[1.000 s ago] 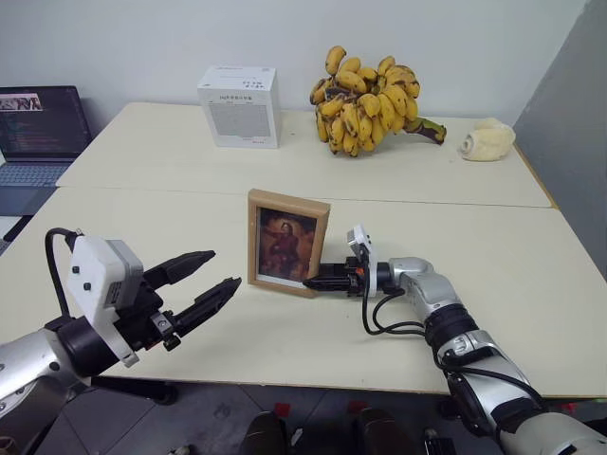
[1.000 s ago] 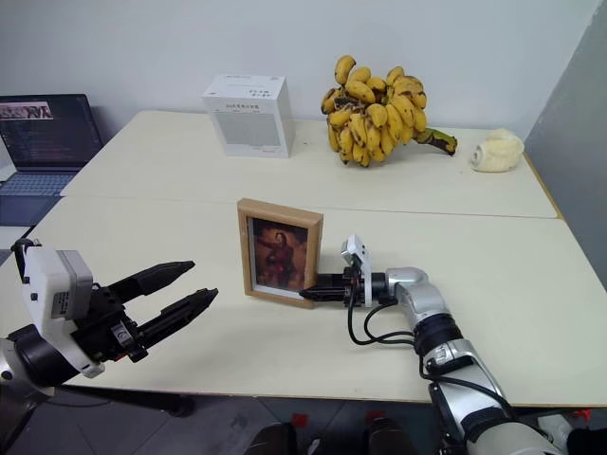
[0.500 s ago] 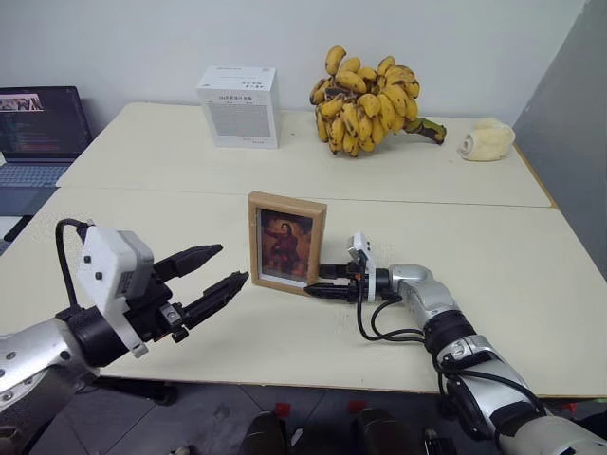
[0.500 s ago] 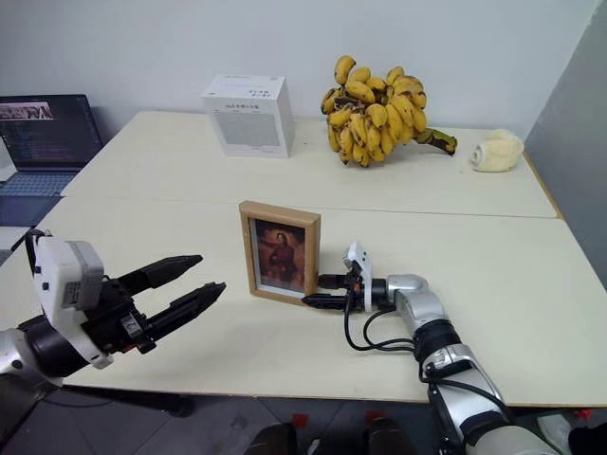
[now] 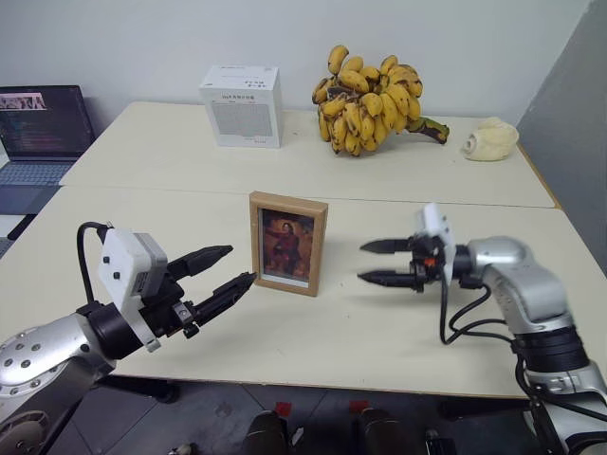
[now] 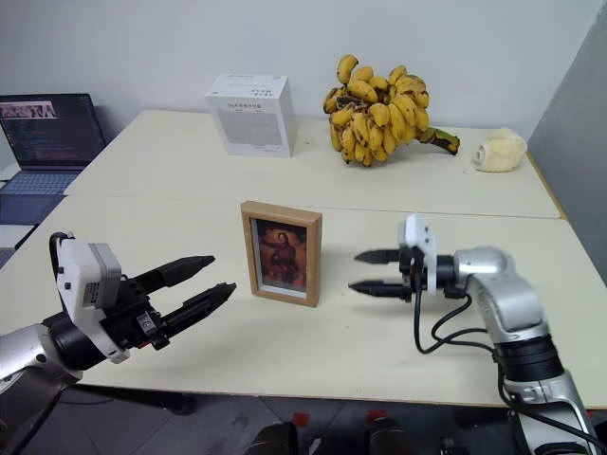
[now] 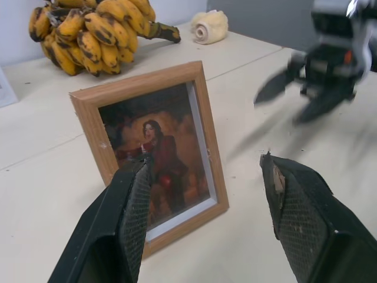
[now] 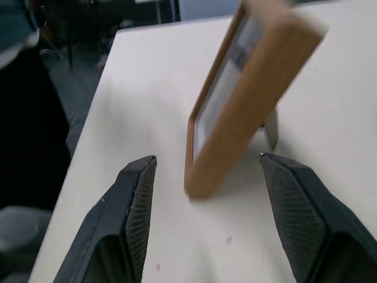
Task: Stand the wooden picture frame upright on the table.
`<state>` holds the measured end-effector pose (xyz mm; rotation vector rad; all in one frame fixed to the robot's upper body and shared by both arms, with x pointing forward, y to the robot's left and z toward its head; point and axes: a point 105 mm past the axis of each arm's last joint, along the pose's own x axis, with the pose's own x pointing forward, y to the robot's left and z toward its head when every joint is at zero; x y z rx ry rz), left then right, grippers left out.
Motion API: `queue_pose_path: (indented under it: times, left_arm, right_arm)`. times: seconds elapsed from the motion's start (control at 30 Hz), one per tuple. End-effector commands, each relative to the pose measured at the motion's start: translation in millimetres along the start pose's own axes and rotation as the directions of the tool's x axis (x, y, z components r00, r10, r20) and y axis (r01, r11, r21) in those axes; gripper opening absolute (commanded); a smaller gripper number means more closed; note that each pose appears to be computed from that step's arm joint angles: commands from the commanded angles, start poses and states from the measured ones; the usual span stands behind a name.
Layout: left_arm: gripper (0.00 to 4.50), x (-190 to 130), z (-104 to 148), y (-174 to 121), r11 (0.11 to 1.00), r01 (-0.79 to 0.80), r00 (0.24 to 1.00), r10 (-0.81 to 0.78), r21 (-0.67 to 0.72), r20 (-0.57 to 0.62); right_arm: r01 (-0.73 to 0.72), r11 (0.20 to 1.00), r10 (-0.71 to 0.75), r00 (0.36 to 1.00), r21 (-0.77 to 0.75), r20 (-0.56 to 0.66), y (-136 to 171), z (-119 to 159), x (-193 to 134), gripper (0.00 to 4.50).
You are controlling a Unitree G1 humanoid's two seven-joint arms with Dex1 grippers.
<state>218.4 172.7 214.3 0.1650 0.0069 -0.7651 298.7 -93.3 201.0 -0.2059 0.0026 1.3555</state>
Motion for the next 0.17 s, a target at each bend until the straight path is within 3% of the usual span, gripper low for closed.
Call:
queue_pose_path:
  times: [0.03,0.17]
  left_arm:
    - [3.04,5.5,7.4,2.6,1.000,0.006,0.999,-0.007,0.025,0.041]
    - [3.04,10.8,5.8,6.7,0.999,-0.011,1.000,0.010,0.034,0.030]
  right_arm:
    - [0.046,0.999,-0.047,0.998,0.021,0.038,5.5,12.7,-2.7,2.93]
    - [0.083,0.994,-0.085,0.996,0.073,0.032,8.9,2.7,-1.8,2.93]
